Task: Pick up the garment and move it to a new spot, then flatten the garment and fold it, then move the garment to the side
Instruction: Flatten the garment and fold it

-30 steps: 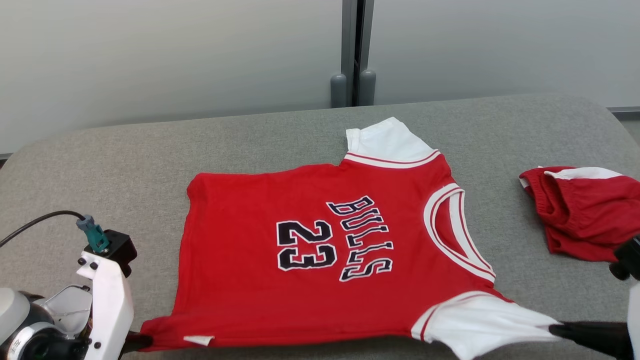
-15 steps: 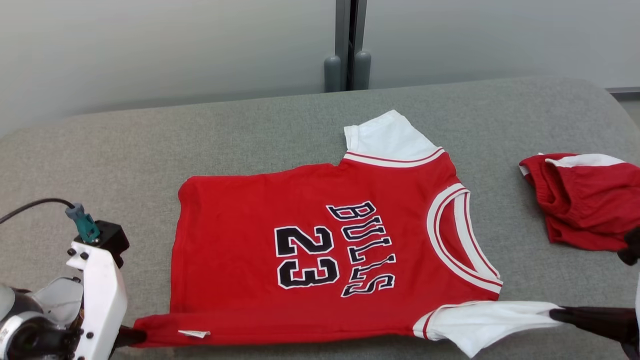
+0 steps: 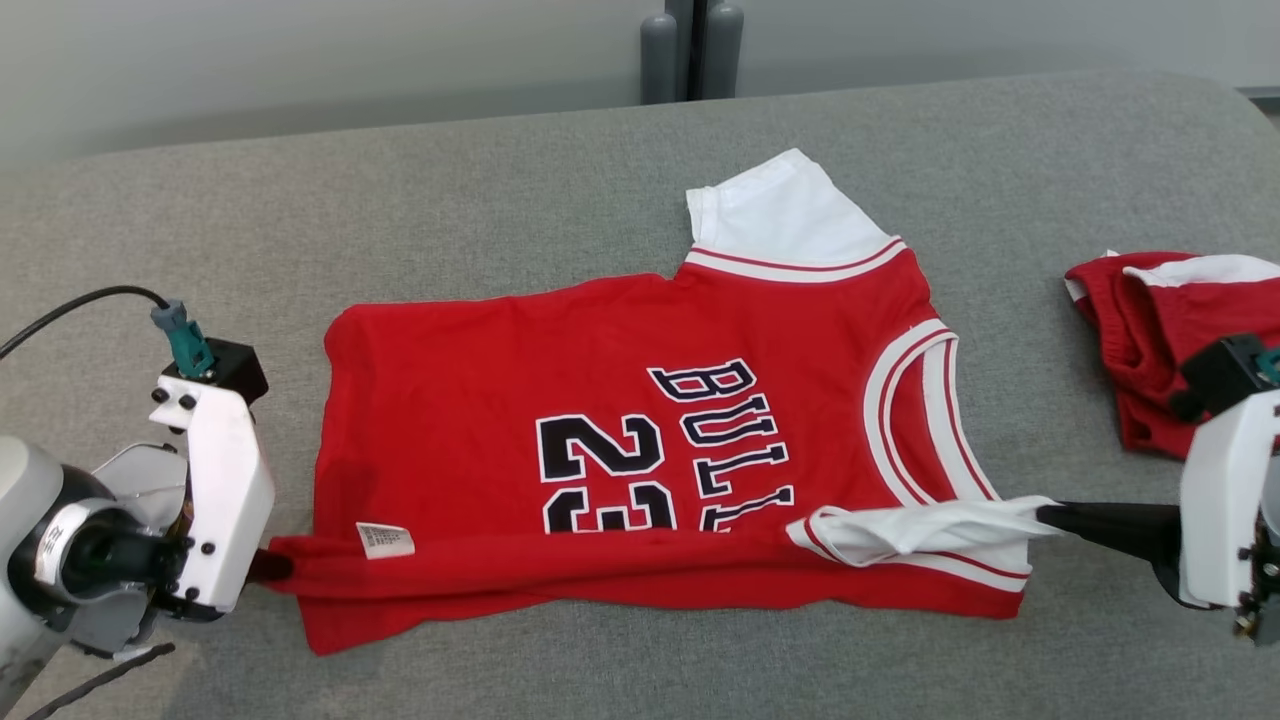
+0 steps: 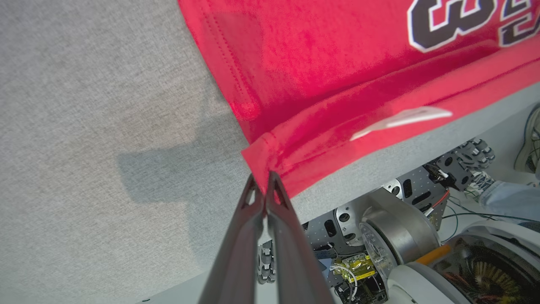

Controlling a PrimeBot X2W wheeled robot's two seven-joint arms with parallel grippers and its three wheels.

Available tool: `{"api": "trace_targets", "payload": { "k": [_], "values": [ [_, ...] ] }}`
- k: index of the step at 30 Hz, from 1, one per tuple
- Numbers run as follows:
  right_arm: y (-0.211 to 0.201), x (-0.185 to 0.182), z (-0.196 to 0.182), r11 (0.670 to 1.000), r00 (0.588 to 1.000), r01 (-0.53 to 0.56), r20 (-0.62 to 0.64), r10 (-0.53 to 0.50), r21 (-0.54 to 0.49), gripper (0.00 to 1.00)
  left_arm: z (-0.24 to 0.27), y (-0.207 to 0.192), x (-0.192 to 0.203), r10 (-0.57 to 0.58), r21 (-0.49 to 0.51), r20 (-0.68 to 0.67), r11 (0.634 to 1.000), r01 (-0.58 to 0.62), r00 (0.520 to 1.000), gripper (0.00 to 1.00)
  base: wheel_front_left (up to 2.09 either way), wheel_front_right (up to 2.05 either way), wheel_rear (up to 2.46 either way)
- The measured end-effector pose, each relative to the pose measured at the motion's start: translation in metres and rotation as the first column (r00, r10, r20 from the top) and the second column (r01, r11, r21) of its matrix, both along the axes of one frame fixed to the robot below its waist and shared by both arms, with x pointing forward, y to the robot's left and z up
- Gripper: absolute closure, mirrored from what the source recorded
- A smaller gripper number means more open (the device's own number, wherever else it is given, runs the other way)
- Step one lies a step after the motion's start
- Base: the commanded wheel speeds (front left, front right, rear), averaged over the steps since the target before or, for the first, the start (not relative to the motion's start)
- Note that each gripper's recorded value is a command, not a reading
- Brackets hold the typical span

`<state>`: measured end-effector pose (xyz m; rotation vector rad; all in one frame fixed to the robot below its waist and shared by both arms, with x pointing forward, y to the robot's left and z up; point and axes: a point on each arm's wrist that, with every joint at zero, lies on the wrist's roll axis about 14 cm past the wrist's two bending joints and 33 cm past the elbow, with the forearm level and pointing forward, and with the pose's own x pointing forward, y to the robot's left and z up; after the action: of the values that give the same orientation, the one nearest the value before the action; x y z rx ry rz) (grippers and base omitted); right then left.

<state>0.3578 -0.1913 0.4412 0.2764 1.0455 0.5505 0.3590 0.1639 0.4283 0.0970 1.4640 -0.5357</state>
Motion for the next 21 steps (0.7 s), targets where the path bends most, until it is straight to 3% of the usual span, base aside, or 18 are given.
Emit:
{"api": "trace_targets", "payload": {
  "k": [9, 17, 19, 20, 21],
  "values": [
    [0.009, 0.03, -0.026, 0.999, 0.999, 0.037, -0.028, -0.038, -0.014, 1.0, -0.019, -0.014, 0.034, 0.007, -0.012, 0.008, 1.0, -0.007, 1.0, 1.0, 0.0, 0.0, 0.0],
    [0.016, 0.058, -0.029, 0.998, 0.999, 0.034, 0.044, -0.031, -0.058, 1.0, -0.029, -0.015, 0.047, 0.006, -0.01, 0.021, 1.0, -0.006, 1.0, 1.0, 0.0, 0.0, 0.0],
    [0.019, 0.063, -0.029, 0.998, 0.998, 0.037, 0.055, -0.034, -0.058, 1.0, -0.031, -0.016, 0.049, 0.009, -0.012, 0.024, 1.0, -0.008, 1.0, 0.0, 0.0, 0.0, 0.0],
    [0.02, 0.066, -0.03, 0.997, 0.997, 0.042, 0.063, -0.038, -0.058, 0.84, -0.032, -0.016, 0.049, 0.011, -0.013, 0.023, 1.0, -0.011, 1.0, 0.0, 0.0, 0.0, 0.0],
    [0.022, 0.068, -0.029, 0.997, 0.997, 0.045, 0.072, -0.041, -0.055, 0.56, -0.032, -0.017, 0.05, 0.009, -0.017, 0.027, 1.0, -0.009, 1.0, 0.0, 0.0, 0.0, 0.0]
  ]
}}
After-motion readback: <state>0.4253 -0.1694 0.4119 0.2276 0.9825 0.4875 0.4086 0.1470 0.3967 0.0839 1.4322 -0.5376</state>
